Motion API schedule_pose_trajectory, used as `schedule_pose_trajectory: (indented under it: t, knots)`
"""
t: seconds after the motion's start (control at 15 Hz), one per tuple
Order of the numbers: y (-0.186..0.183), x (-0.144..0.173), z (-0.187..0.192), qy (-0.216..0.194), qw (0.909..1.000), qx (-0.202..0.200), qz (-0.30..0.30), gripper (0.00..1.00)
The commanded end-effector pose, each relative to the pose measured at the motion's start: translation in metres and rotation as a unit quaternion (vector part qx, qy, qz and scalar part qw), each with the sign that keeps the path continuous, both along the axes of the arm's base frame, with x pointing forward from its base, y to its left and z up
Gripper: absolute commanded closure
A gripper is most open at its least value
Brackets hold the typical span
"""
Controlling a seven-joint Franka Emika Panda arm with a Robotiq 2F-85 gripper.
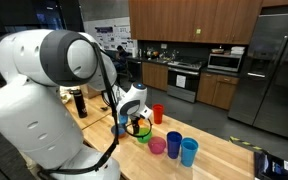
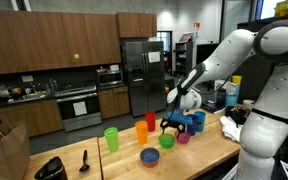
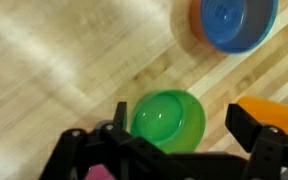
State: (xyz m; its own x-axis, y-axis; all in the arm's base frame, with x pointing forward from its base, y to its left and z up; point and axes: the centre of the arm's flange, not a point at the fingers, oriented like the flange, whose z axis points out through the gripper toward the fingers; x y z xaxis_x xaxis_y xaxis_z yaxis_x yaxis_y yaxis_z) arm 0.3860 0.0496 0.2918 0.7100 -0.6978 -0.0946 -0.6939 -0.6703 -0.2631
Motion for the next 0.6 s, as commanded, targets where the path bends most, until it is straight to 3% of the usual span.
schedule_pose_trajectory:
  t: [0.0, 0.07, 0.53]
  knots:
    - [0.037, -0.049, -0.003, 0.034, 0.9946, 0.058, 0.079, 0.0]
    - [0.031, -0.012, -0.001, 0.023, 0.9981, 0.033, 0.047, 0.0]
    - [0.044, -0.019, -0.003, 0.035, 0.9952, 0.049, 0.077, 0.0]
